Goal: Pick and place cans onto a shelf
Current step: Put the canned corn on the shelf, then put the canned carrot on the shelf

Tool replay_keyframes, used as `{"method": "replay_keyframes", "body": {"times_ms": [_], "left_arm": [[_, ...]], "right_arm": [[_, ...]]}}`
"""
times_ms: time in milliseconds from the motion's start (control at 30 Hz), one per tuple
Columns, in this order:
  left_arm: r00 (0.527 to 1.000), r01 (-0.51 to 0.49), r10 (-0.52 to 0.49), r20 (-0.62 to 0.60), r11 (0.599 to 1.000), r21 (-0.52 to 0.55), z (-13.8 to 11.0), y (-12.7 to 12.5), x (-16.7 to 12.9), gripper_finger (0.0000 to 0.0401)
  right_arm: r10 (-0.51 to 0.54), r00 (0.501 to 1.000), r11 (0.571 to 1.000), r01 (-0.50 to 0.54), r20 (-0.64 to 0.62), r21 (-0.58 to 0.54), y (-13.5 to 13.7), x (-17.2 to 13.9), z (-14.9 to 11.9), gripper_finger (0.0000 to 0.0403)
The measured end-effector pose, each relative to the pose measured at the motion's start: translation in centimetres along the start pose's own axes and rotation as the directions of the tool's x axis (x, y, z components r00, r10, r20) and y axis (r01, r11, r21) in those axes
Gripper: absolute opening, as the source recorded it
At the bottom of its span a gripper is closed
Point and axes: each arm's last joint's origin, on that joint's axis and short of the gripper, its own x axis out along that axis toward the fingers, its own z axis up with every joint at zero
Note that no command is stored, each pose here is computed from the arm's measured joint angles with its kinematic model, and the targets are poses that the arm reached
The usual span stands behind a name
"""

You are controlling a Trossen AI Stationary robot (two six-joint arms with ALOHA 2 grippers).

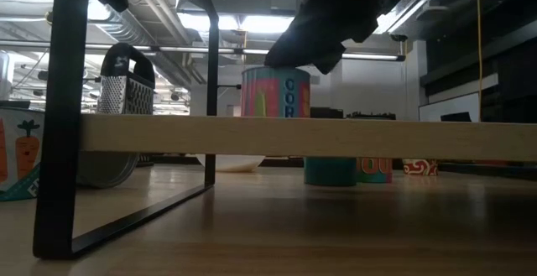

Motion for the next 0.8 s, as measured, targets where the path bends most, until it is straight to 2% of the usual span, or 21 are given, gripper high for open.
{"method": "replay_keyframes", "body": {"times_ms": [433,633,800], "left_arm": [[1.000,0.000,0.000,0.000,1.000,0.000,0.0,0.0,0.0,0.0081],[1.000,0.006,-0.006,-0.002,1.000,-0.003,0.0,0.0,0.0,0.0081],[0.999,0.030,-0.032,-0.016,0.997,-0.070,0.0,-0.1,-0.1,0.0081]], "right_arm": [[0.001,1.000,1.000,-0.001,0.001,-0.005,0.0,0.3,-0.1,0.0078],[0.069,0.998,0.996,-0.069,-0.004,-0.062,0.2,-0.2,0.2,0.0079],[0.097,0.995,0.989,-0.097,-0.002,-0.111,0.3,-1.8,0.8,0.0079]]}}
